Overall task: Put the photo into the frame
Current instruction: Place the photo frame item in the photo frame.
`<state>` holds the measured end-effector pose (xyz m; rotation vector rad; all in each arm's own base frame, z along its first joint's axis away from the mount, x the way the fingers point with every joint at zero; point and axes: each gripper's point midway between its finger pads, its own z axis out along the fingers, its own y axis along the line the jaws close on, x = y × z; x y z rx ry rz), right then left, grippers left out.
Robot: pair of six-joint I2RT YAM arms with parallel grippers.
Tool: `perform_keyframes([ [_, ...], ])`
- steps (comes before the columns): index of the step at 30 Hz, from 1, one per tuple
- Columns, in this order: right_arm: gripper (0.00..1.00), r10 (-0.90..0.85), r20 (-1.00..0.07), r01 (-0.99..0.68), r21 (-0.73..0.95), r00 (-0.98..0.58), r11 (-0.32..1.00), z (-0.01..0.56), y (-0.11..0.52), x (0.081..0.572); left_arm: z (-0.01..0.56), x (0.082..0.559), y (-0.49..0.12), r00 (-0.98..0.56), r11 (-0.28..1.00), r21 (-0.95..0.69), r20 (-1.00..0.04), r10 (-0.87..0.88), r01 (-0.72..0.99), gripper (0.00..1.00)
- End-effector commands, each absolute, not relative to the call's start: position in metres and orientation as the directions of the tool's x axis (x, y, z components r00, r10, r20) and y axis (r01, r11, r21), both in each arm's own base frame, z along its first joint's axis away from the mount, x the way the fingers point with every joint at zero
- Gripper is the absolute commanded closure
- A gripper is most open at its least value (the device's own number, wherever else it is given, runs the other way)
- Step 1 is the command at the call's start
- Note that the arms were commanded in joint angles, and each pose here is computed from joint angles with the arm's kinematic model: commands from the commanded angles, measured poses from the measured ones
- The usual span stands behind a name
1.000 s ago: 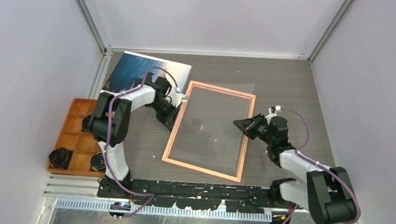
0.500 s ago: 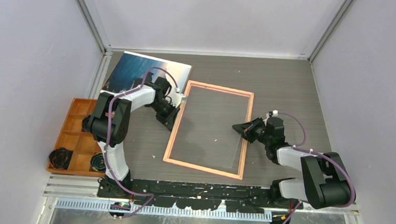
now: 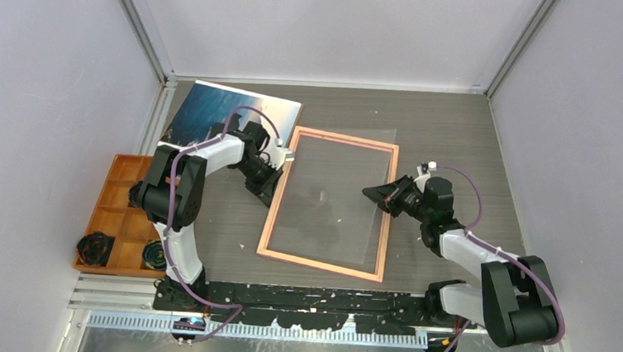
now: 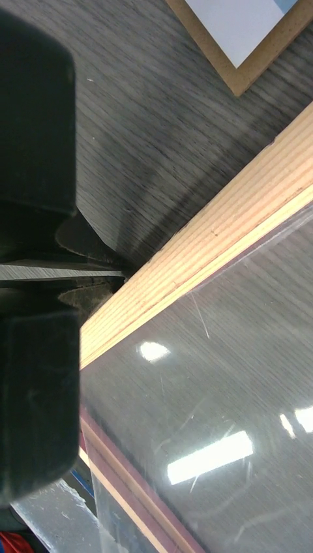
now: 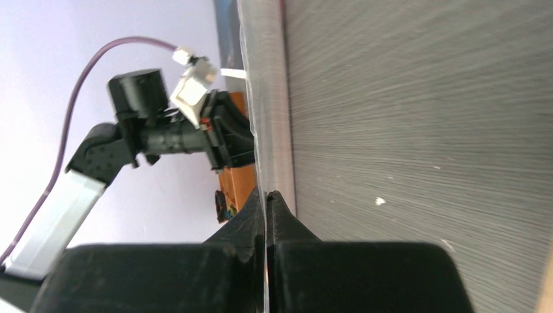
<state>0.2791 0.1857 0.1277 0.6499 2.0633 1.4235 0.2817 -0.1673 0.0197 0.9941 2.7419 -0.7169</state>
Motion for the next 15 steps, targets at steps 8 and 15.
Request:
perform_keyframes([
  [8,0.99,0.586,-0.269,-0.158,0.959,-0.765,0.234,0.215,0.199,0.267,0.031,0.283,-0.154,-0.814,0.697,-0.422,-0.273,0.512,0.580,0.91],
  [15,0.99,0.573,-0.292,-0.202,0.955,-0.766,0.217,0.238,0.202,0.269,0.037,0.294,-0.142,-0.835,0.723,-0.419,-0.288,0.468,0.550,0.92],
])
